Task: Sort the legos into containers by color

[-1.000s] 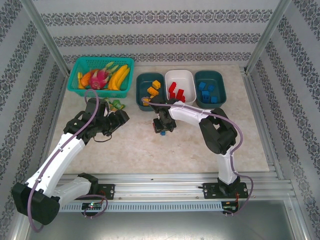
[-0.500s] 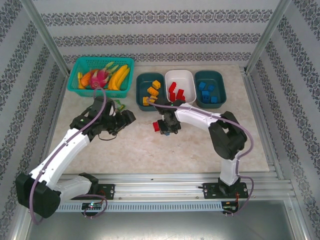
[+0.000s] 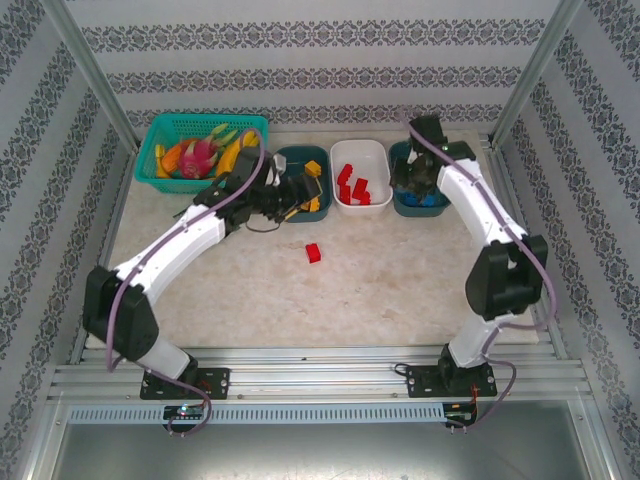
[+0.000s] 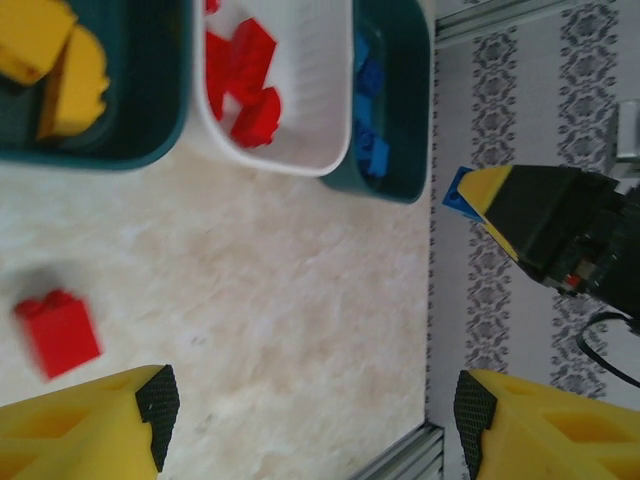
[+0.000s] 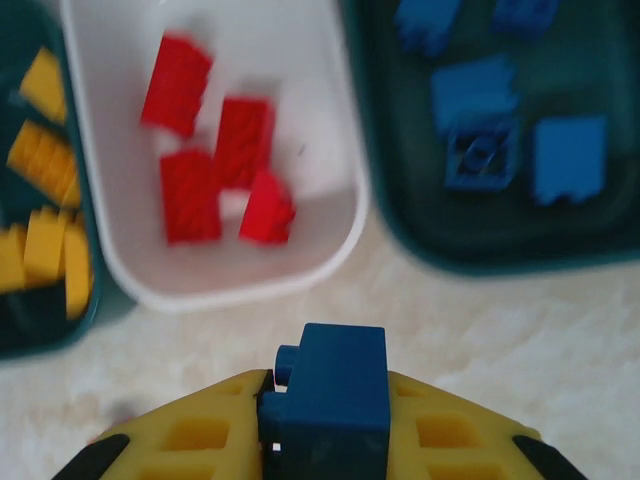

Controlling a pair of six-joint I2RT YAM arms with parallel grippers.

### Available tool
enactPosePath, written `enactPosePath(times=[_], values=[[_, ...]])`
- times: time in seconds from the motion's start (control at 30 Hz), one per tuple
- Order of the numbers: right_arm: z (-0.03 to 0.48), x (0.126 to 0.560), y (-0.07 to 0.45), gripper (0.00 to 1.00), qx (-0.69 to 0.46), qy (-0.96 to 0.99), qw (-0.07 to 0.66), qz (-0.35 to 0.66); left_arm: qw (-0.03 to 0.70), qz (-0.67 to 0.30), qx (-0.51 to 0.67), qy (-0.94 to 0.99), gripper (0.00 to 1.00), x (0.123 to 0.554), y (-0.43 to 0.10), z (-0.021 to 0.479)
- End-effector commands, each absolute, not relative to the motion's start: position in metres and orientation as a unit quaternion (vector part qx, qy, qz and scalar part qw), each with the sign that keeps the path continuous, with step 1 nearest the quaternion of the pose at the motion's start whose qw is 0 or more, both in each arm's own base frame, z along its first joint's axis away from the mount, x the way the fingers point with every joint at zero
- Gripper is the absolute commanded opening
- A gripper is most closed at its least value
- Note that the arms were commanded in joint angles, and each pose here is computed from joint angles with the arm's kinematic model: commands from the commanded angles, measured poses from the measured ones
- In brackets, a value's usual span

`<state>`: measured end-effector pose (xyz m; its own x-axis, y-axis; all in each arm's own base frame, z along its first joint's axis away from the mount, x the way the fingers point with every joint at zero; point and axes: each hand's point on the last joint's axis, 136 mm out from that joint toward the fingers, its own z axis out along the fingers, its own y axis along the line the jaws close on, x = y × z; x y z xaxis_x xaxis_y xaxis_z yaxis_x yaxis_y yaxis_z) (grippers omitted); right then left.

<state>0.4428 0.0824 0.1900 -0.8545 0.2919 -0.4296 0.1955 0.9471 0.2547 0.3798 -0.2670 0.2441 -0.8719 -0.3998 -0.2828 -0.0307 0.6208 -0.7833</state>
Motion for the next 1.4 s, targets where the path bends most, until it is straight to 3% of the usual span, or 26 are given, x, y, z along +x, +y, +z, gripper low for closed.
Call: enactPosePath(times=[0.0,0.2,0.43,0.77,0.93,1.17,1.37], values=[[0.178,0.479,0.057,0.22,0.159,0.954,0.237,0.096,0.241,-0.464,-0.103,0.846,0.76,0.408,-0.294,0.27],[0.152,0.549,0.025,0.22,0.23,0.932,0.25,0.122,0.246,-0.471,-0.089,0.842,0.76,0.451,-0.319,0.27],[0.124,0.601,0.008,0.24,0.272,0.915,0.26,0.147,0.253,-0.481,-0.076,0.836,0.76,0.493,-0.344,0.274],[0.076,0.631,-0.006,0.26,0.344,0.889,0.233,0.192,0.257,-0.488,-0.071,0.831,0.77,0.52,-0.359,0.278],[0.066,0.636,-0.008,0.38,0.358,0.883,0.227,0.203,0.254,-0.487,-0.071,0.833,0.77,0.518,-0.358,0.279],[0.085,0.635,-0.005,0.51,0.363,0.877,0.228,0.218,0.255,-0.473,-0.065,0.841,0.77,0.507,-0.35,0.284],[0.167,0.621,0.012,0.48,0.303,0.883,0.293,0.204,0.269,-0.446,-0.062,0.852,0.77,0.488,-0.332,0.299]])
